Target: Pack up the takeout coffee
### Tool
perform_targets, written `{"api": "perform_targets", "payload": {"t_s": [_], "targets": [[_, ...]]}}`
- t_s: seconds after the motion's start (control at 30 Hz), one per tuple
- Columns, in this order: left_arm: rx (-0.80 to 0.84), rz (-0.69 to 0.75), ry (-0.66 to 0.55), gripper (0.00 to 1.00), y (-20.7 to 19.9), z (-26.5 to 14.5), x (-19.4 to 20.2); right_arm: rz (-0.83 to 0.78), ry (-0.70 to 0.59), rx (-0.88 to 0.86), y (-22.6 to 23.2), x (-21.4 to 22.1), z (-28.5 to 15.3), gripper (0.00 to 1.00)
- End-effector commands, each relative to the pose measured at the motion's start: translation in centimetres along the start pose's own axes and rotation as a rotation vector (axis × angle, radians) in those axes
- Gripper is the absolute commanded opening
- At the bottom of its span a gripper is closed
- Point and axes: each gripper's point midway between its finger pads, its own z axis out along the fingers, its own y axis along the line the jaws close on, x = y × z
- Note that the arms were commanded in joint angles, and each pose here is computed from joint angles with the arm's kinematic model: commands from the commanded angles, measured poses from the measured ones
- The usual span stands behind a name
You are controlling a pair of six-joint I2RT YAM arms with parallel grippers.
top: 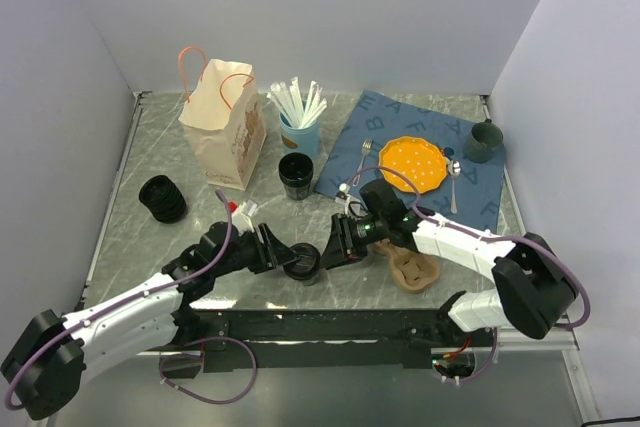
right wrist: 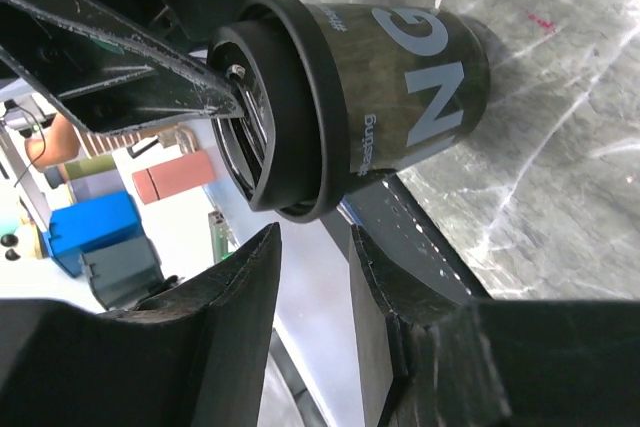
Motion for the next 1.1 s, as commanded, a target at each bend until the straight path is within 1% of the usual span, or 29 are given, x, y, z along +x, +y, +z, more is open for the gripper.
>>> {"api": "perform_targets", "payload": {"t_s": [0.0, 0.13, 0.23, 0.33, 0.5, 0.7, 0.8, 0.83, 0.93, 1.07], "targets": [[-0.117, -0.013, 0.046, 0.52, 3.3, -0.3, 1.7, -0.005, -0.026, -0.006, 0.5, -0.9, 0.9, 0.41], [-0.134, -0.016, 0.053, 0.52, 3.6, -0.1, 1.8, 0.032, -0.030, 0.033, -0.7, -1.2, 1.5, 0.39], [-0.150, -0.023, 0.064, 0.51, 4.1, 0.0, 2.2, 0.054, -0.038, 0.083, -2.1, -1.3, 1.9, 0.35], [-0.171, -0.032, 0.069, 0.50, 4.5, 0.0, 2.4, 0.065, -0.043, 0.139, -3.7, -1.3, 2.0, 0.28], [-0.200, -0.055, 0.052, 0.50, 5.0, -0.1, 2.4, 0.077, -0.044, 0.222, -6.2, -2.1, 1.9, 0.23], [-0.227, -0.108, 0.034, 0.49, 5.6, -0.6, 2.7, 0.056, -0.017, 0.273, -7.5, -2.5, 1.8, 0.23], [-0.231, -0.123, 0.029, 0.49, 5.6, -0.7, 2.7, 0.024, -0.011, 0.293, -7.3, -3.5, 1.5, 0.25], [-0.225, -0.125, 0.028, 0.49, 5.3, -0.7, 2.7, -0.010, -0.021, 0.284, -6.6, -4.4, 1.4, 0.27], [-0.224, -0.139, 0.027, 0.50, 5.0, -0.7, 2.6, -0.045, -0.019, 0.277, -5.6, -5.8, 1.2, 0.30], [-0.218, -0.162, 0.028, 0.51, 4.6, -0.5, 2.7, -0.064, -0.006, 0.279, -5.1, -6.7, 1.3, 0.32]]}}
